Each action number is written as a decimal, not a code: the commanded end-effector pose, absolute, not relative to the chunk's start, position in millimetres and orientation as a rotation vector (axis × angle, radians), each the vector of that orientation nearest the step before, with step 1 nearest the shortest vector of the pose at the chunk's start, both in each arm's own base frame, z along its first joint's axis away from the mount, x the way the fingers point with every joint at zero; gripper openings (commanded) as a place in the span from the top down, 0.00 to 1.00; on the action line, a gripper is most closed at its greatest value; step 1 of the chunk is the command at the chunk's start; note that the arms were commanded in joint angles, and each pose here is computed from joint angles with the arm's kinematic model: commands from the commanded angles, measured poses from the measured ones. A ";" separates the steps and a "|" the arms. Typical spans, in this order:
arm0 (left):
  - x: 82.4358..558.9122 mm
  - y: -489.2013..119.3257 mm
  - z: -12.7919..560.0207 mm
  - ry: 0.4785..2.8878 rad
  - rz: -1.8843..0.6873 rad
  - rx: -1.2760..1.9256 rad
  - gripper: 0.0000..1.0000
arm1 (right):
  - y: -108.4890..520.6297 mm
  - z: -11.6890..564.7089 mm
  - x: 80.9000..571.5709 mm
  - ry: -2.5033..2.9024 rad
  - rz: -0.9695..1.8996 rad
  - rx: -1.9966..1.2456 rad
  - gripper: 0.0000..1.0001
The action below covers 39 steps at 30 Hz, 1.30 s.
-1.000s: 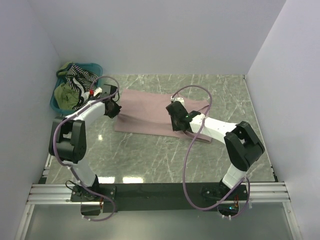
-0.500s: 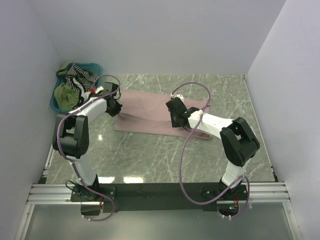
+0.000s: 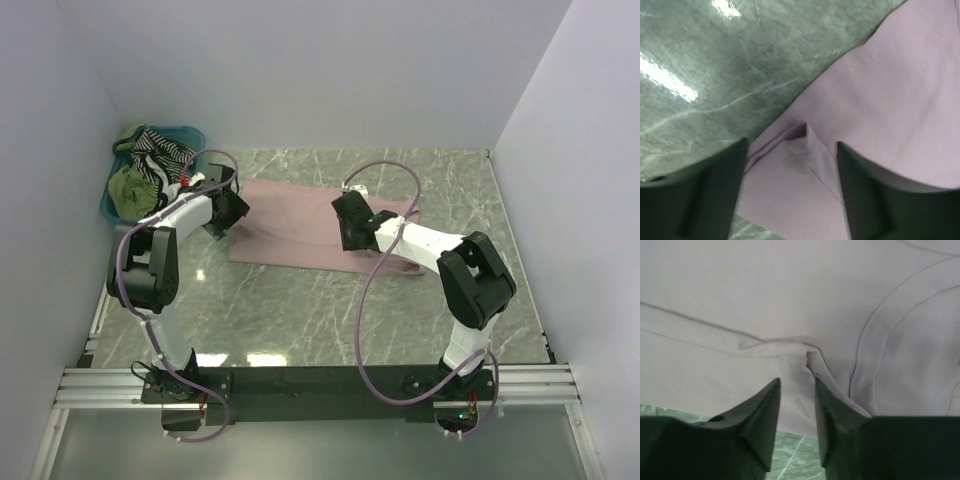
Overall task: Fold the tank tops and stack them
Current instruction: Fold the tank top
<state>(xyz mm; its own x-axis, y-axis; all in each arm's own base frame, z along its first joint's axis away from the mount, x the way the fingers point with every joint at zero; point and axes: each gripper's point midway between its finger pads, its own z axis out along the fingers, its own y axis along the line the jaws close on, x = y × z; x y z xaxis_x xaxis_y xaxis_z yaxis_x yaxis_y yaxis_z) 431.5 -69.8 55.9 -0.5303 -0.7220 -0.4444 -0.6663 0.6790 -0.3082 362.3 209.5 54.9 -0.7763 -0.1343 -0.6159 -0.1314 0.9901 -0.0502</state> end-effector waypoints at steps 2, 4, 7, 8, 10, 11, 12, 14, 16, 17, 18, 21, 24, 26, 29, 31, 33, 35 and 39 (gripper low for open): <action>447.2 -65.8 90.1 2.243 -0.200 -1.043 0.12 | 214.8 86.4 391.8 2.371 0.001 -0.129 0.57; 447.3 -61.4 107.1 2.205 -0.198 -1.025 0.08 | 213.3 94.7 396.5 2.352 -0.012 -0.112 0.55; 437.8 -54.6 123.8 2.181 -0.174 -1.012 0.07 | 209.9 112.7 398.7 2.326 -0.016 -0.077 0.55; 428.7 -50.7 125.0 2.178 -0.155 -1.017 0.10 | 207.9 111.8 394.1 2.335 -0.009 -0.054 0.55; 402.4 -45.6 103.4 2.234 -0.106 -1.030 0.16 | 207.4 115.8 387.1 2.332 0.036 -0.008 0.53; 395.8 -48.4 99.0 2.245 -0.129 -1.028 0.20 | 203.2 108.6 382.2 2.346 0.028 0.008 0.53; 391.9 -50.4 101.2 2.232 -0.161 -1.024 0.23 | 201.6 105.7 379.8 2.350 0.023 0.022 0.53; 382.6 -54.6 89.3 2.259 -0.187 -1.028 0.29 | 194.8 100.9 382.9 2.352 0.012 0.076 0.53; 396.2 -62.4 99.6 2.245 -0.245 -1.002 0.31 | 182.7 104.4 397.2 2.354 0.040 0.142 0.53; 405.0 -69.1 101.9 2.254 -0.281 -0.979 0.31 | 175.0 106.7 404.3 2.350 0.053 0.176 0.53; 415.3 -71.9 109.4 2.240 -0.297 -0.954 0.31 | 169.4 110.9 411.8 2.342 0.073 0.202 0.53; 463.5 -66.3 127.3 2.168 -0.239 -0.880 0.28 | 145.4 116.8 446.4 2.322 0.086 0.298 0.53; 513.7 -62.5 118.6 2.171 -0.160 -0.765 0.25 | 144.5 117.6 482.4 2.321 0.146 0.306 0.54; 542.4 -66.6 103.9 2.204 -0.161 -0.709 0.26 | 151.4 127.1 505.6 2.293 0.221 0.298 0.56; 572.4 -74.2 94.5 2.220 -0.220 -0.615 0.27 | 174.6 127.1 528.0 2.287 0.377 0.265 0.57; 588.4 -81.0 97.2 2.214 -0.283 -0.532 0.27 | 190.3 126.9 543.1 2.279 0.457 0.249 0.56; 592.9 -75.5 73.8 2.268 -0.249 -0.515 0.28 | 199.5 109.0 553.1 2.305 0.488 0.242 0.56; 600.9 -71.7 72.8 2.265 -0.243 -0.503 0.28 | 208.3 114.7 564.5 2.288 0.527 0.215 0.56; 608.5 -66.0 77.6 2.239 -0.285 -0.477 0.28 | 209.7 100.0 578.9 2.287 0.516 0.206 0.54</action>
<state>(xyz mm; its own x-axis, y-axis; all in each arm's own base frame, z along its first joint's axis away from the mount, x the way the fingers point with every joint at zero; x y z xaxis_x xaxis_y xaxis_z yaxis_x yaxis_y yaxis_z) 592.5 -66.2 45.6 -0.6257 -0.4634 -0.6275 -0.3295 0.8861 -0.3259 561.4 198.1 78.4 -0.7242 0.2954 -0.6231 0.0436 0.9214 0.3861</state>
